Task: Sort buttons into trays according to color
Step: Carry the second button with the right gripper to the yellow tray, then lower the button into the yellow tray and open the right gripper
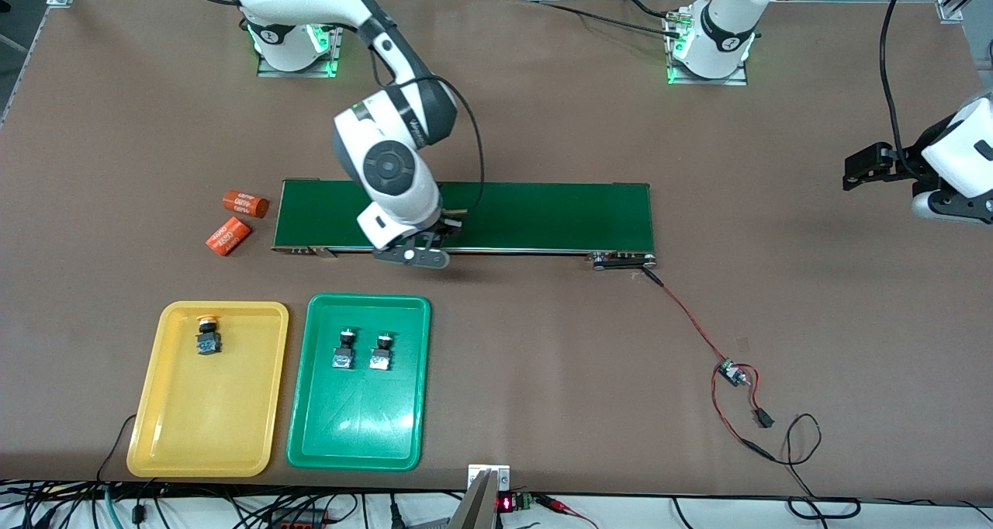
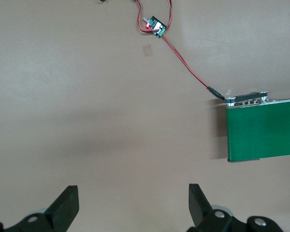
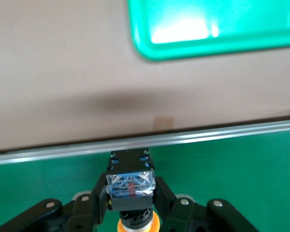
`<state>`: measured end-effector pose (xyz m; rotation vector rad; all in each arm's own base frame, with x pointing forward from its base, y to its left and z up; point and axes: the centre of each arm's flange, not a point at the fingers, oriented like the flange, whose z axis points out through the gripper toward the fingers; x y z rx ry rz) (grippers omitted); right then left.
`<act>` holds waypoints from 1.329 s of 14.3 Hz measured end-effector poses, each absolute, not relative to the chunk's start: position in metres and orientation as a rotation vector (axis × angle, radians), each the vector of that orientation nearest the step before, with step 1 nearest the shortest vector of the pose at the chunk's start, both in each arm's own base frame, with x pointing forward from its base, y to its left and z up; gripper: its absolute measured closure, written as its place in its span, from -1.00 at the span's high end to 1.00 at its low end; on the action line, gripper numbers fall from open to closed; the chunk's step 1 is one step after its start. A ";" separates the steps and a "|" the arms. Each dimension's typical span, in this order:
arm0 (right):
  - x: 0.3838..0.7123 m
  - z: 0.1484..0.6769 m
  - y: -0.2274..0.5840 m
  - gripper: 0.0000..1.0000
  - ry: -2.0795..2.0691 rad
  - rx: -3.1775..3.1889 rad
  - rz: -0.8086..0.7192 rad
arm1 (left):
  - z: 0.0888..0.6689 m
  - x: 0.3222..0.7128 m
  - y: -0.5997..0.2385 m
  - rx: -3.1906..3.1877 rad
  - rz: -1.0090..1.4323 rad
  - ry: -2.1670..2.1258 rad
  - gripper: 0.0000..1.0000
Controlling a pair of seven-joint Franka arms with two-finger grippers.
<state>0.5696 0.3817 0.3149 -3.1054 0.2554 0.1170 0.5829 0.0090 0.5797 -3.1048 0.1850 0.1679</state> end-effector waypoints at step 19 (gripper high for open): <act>0.737 0.211 0.035 -0.16 -0.026 -3.140 -0.160 | 0.582 0.583 0.006 -3.104 0.160 0.194 1.00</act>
